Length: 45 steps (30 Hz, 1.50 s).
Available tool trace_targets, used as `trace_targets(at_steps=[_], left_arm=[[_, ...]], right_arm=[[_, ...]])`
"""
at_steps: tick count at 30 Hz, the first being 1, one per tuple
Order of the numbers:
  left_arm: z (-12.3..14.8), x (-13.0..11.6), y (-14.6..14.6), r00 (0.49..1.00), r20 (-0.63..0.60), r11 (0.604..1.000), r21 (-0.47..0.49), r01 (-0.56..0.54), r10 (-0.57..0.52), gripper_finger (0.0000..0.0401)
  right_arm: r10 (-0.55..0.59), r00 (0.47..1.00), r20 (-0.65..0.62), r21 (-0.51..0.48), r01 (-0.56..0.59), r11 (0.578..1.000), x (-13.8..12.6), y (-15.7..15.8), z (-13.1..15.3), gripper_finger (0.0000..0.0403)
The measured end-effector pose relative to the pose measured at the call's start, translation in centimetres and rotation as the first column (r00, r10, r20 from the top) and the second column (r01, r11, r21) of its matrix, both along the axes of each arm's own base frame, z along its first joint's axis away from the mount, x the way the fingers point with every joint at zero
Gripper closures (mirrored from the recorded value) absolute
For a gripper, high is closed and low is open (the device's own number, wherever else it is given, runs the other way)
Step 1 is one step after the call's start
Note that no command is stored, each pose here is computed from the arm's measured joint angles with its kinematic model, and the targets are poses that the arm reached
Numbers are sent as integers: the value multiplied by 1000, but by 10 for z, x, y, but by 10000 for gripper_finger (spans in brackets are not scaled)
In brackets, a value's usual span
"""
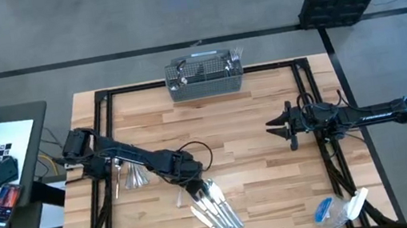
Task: Sort silverware
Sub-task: Put the silver spoon into the gray organizer
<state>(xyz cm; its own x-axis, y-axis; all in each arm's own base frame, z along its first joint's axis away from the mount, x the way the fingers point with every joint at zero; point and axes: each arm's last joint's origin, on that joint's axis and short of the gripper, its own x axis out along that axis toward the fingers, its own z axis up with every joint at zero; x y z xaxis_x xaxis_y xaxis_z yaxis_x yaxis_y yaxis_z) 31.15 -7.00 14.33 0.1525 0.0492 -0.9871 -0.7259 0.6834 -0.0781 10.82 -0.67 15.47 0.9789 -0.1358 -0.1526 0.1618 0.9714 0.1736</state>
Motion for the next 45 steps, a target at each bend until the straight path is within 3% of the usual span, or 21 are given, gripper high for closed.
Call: trace_targets(at_steps=[2, 4, 10, 17, 21, 23, 25, 34, 36, 40, 43, 45], left_arm=[[14, -1, 7, 999, 24, 998, 57, 25, -26, 390], [42, 6, 18, 988, 146, 993, 115, 24, -41, 395], [120, 1, 83, 894, 435, 934, 351, -64, -102, 399], [184, -26, 191, 758, 606, 763, 602, -238, -242, 400], [204, -38, 237, 681, 615, 629, 723, -286, -398, 400], [204, -42, 256, 673, 592, 576, 764, -292, -444, 401], [196, -43, 271, 696, 558, 556, 786, -269, -452, 401], [141, -40, 320, 783, 456, 603, 787, -132, -424, 390], [136, -41, 325, 792, 450, 609, 783, -128, -413, 371], [133, -47, 326, 812, 461, 661, 739, -129, -358, 312], [145, -56, 314, 819, 451, 678, 728, -107, -355, 267], [156, -64, 302, 821, 478, 716, 686, -127, -313, 243]], right_arm=[[-1, 1000, 1, 0, 1, 1000, 0, 0, 0, 290], [0, 1000, 0, 0, 0, 1000, 0, 0, 0, 290], [0, 1000, 0, 0, 0, 1000, 0, 0, 0, 290], [-1, 1000, 1, 0, 1, 1000, 0, 0, 0, 290], [0, 1000, 1, 0, 0, 1000, 0, 0, 0, 290], [0, 1000, 1, 0, 0, 1000, 0, 0, 0, 290], [0, 1000, 1, 0, 0, 1000, 0, 0, 0, 290], [0, 1000, 1, 0, 0, 1000, 0, 0, 0, 290], [-1, 1000, 0, 0, 1, 1000, 0, 0, 0, 290], [-1, 1000, 1, 0, 1, 1000, 0, 0, 0, 290], [0, 1000, 1, 0, 0, 1000, 0, 0, 0, 290], [0, 1000, 1, 0, 0, 1000, 0, 0, 0, 290]])
